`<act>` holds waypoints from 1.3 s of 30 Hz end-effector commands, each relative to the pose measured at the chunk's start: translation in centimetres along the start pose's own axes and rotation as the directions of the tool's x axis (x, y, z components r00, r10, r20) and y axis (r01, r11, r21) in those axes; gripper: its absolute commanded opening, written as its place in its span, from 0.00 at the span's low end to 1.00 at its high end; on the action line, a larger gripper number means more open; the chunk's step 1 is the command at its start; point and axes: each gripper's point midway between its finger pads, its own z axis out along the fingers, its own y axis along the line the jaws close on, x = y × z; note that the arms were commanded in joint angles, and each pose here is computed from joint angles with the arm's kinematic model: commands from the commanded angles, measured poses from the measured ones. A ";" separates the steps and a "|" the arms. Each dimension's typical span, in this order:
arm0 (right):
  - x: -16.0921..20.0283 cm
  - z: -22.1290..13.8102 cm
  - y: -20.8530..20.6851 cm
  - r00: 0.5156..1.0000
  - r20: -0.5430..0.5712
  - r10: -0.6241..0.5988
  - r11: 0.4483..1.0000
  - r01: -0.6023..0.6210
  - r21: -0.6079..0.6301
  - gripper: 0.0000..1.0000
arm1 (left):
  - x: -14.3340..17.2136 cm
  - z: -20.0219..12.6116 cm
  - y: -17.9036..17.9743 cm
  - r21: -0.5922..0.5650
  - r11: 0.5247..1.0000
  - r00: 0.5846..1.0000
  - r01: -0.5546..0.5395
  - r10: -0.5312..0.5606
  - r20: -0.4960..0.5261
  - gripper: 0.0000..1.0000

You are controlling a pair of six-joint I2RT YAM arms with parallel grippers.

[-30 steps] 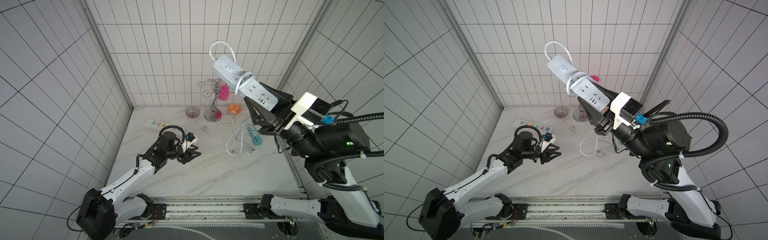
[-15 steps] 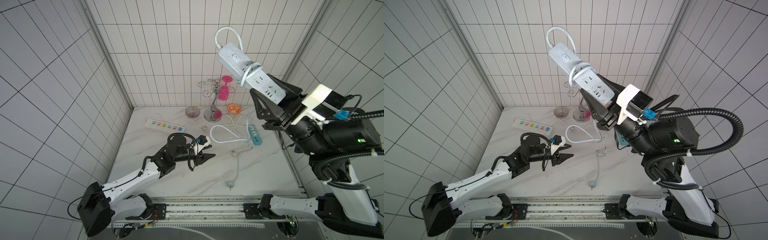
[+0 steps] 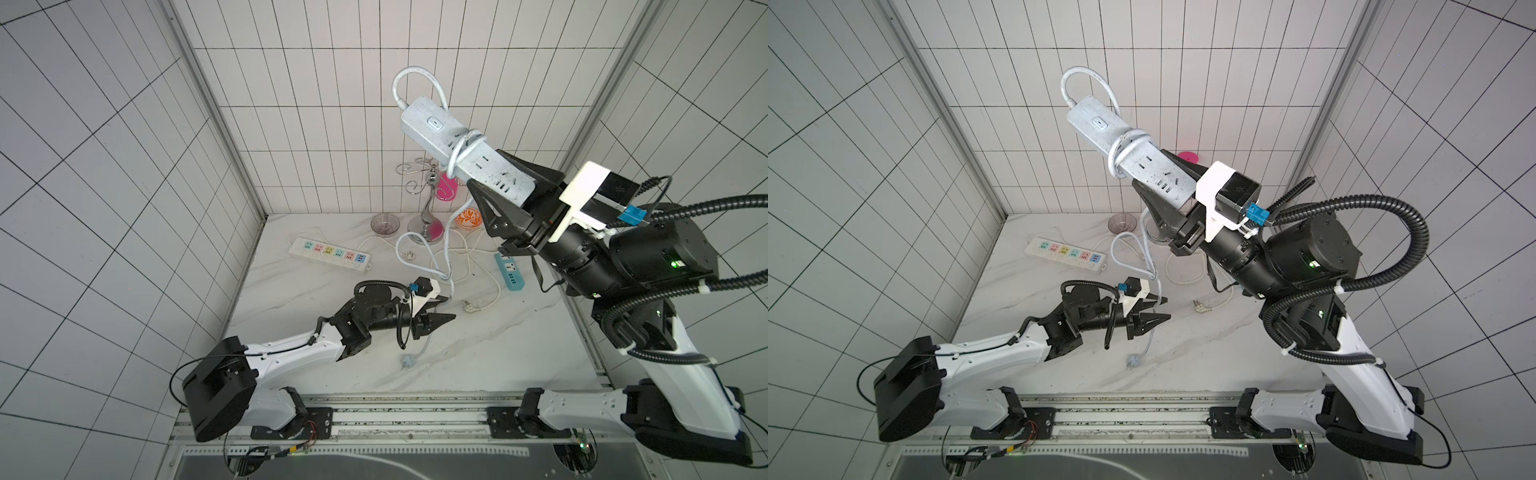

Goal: Wrap the cord around the power strip
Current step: Adjust the power cord.

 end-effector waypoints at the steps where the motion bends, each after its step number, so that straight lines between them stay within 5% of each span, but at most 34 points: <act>1: -8.3 -2.7 -3.4 0.976 0.218 -0.005 0.997 -0.013 0.080 0.00 | -0.2 0.6 -0.4 0.034 0.999 1.000 -0.007 0.007 0.014 0.24; 2: -8.3 -2.7 -3.5 0.977 0.215 -0.009 0.996 -0.009 0.085 0.00 | 0.1 0.8 -0.3 0.040 0.999 1.000 -0.004 0.004 0.000 0.03; 3: -8.3 -2.7 -3.6 0.977 0.213 -0.013 0.996 -0.007 0.090 0.00 | 0.4 0.9 0.0 0.024 1.000 1.000 0.001 -0.001 -0.017 0.00; 9: -7.7 -3.0 -4.9 0.984 0.172 -0.054 0.985 0.024 0.171 0.00 | 3.0 -1.3 3.3 -0.174 0.985 0.986 -0.007 -0.022 -0.164 0.00; 15: -8.4 -4.0 -7.4 0.976 0.148 -0.159 0.941 0.105 0.321 0.00 | 5.7 -8.2 8.9 -0.393 0.916 0.961 0.081 -0.176 -0.212 0.00; 19: -9.7 -4.6 -8.9 0.960 0.155 -0.233 0.898 0.151 0.414 0.00 | 6.8 -14.5 13.9 -0.610 0.776 0.942 0.158 -0.303 -0.142 0.00; 24: -11.0 -5.0 -10.4 0.946 0.134 -0.294 0.850 0.195 0.489 0.00 | 9.2 -23.4 19.4 -0.847 0.480 0.884 0.228 -0.466 -0.026 0.00; 28: -12.2 -6.4 -11.5 0.936 0.125 -0.328 0.815 0.213 0.539 0.00 | 9.6 -29.4 21.3 -0.919 0.282 0.875 0.275 -0.470 0.117 0.00; 37: -15.4 -11.2 -13.6 0.918 0.152 -0.366 0.756 0.198 0.624 0.00 | 10.6 -35.5 22.2 -0.953 0.025 0.858 0.301 -0.443 0.260 0.00; 39: -15.6 -11.5 -13.6 0.921 0.166 -0.354 0.764 0.182 0.619 0.00 | 10.5 -35.8 22.3 -0.955 0.019 0.861 0.296 -0.437 0.258 0.00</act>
